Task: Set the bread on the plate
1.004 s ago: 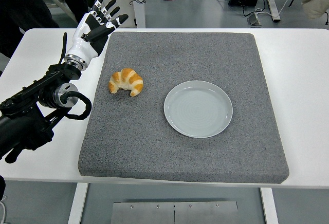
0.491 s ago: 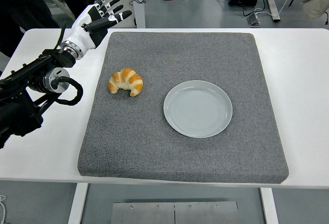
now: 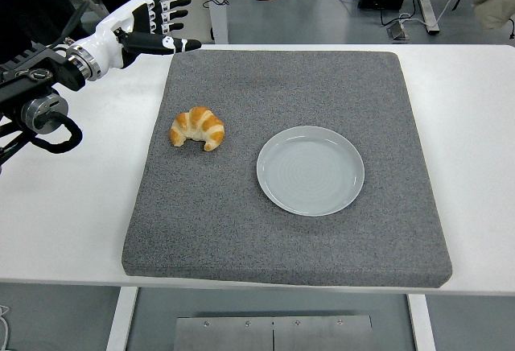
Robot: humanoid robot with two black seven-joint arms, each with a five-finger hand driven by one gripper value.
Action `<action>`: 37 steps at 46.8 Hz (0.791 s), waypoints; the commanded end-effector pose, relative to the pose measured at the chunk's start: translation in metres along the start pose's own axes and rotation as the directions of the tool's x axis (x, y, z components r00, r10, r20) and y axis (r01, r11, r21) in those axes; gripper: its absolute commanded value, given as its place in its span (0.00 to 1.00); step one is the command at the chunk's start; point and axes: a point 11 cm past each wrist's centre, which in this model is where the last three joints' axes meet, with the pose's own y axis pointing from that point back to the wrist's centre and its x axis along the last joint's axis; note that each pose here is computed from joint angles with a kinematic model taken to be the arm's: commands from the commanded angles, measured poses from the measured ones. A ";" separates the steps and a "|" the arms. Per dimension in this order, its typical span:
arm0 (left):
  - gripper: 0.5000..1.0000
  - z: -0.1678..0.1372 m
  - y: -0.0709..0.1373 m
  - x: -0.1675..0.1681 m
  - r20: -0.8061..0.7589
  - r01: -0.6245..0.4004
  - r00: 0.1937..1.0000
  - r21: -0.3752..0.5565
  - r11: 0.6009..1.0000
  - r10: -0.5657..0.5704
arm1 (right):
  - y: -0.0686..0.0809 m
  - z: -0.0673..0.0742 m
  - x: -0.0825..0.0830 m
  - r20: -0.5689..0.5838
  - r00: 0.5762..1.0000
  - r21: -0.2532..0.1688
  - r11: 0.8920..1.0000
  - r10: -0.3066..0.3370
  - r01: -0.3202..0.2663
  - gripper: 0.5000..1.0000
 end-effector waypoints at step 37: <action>0.94 -0.029 0.049 -0.001 0.642 0.219 0.711 0.183 0.958 -0.285 | 0.000 0.001 0.000 -0.001 1.000 -0.002 1.000 -0.001 0.001 1.00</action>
